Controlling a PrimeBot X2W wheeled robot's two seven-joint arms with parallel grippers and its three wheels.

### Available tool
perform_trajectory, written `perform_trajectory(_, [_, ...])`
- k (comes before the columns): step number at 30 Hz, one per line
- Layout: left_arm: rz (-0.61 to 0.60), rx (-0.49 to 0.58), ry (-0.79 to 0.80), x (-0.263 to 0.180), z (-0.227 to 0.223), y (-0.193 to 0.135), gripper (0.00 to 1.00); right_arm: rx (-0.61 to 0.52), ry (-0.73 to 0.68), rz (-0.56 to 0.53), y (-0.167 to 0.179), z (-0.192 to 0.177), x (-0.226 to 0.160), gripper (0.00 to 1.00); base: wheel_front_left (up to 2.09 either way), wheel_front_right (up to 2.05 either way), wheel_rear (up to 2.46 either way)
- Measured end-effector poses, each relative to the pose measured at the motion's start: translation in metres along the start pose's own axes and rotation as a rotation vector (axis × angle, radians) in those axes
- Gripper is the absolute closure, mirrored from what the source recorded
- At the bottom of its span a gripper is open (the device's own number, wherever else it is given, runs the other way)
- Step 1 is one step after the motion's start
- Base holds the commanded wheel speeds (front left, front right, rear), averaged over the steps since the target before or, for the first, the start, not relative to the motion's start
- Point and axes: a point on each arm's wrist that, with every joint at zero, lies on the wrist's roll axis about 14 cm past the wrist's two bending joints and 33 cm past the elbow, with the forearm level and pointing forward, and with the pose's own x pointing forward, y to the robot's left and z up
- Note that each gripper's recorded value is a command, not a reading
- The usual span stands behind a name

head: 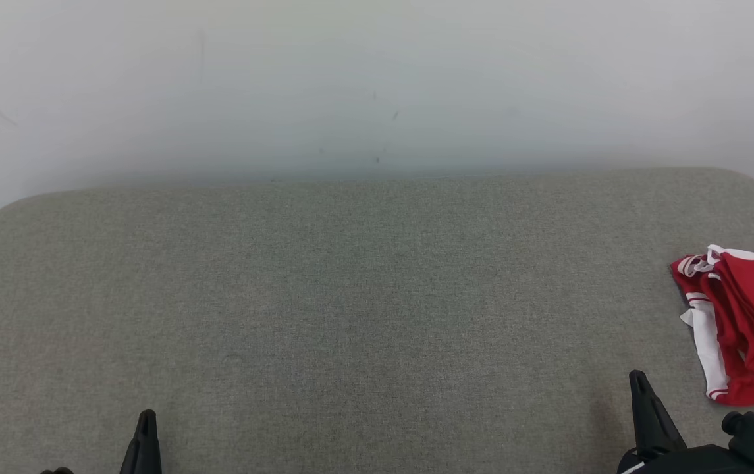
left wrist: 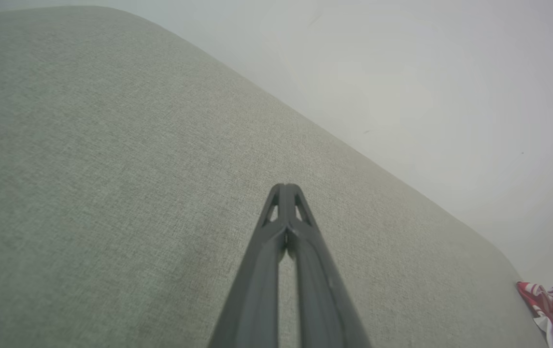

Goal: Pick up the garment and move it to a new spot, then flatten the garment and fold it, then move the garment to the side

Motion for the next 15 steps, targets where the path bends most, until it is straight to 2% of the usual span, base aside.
perform_trajectory(15, [0.005,-0.216,0.010,0.0081,0.0034,-0.0032,1.00,0.222,-0.020,-0.017,-0.0025,0.0078,0.0046,1.00,0.00,0.00,0.00])
